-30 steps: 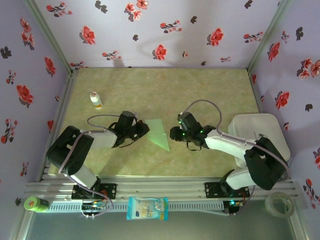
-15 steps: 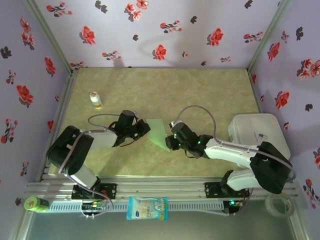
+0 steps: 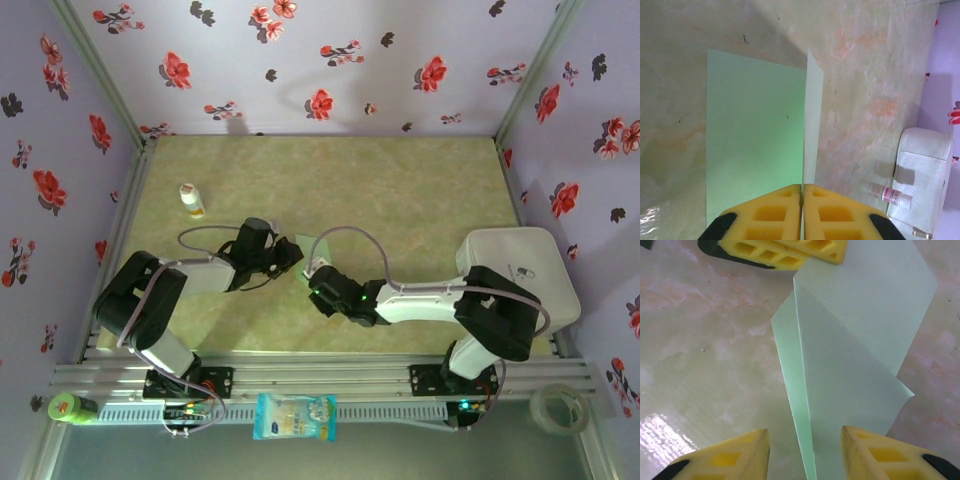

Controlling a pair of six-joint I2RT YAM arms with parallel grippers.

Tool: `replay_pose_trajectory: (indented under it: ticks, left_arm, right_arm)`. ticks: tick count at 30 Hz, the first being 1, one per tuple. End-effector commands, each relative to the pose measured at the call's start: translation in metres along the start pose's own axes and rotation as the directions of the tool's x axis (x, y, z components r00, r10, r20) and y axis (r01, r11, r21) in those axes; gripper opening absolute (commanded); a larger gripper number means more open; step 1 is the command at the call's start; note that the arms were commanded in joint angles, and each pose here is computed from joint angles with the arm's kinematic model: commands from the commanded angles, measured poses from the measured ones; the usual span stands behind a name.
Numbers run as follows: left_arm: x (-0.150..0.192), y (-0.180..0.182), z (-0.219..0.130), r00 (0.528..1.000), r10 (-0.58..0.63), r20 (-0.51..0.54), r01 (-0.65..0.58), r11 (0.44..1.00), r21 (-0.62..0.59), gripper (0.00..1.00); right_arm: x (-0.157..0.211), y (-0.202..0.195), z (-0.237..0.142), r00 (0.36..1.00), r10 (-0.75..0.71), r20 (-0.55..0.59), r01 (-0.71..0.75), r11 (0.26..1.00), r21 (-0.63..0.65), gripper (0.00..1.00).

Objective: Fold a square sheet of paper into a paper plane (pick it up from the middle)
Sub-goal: Fourth fold the wing at the center of the table.

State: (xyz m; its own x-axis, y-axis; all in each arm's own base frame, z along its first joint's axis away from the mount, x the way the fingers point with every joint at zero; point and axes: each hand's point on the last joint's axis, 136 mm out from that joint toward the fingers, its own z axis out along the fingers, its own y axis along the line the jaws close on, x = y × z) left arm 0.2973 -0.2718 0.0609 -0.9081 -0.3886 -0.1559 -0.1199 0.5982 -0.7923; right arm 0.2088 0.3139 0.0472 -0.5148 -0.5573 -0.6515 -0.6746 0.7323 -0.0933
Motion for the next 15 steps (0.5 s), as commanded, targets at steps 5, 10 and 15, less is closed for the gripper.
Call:
replay_pose_trajectory:
  ticks: [5,10,15]
  left_arm:
    - [0.002,-0.01,0.002,1.0,-0.005,-0.021,0.005,1.0,0.018,0.09]
    - [0.001,-0.012,0.001,1.0,-0.004,-0.02,0.004,1.0,0.021,0.09]
    - [0.0,-0.013,0.002,1.0,0.002,-0.023,-0.001,1.0,0.019,0.09]
  right_arm:
    - [-0.009,-0.01,0.012,0.999,-0.046,0.018,0.044,0.993,0.111,0.41]
    - [-0.009,-0.008,0.019,0.999,-0.042,0.019,0.039,0.993,0.112,0.4]
    - [-0.011,-0.006,0.021,0.999,-0.019,0.038,0.014,0.994,0.105,0.38]
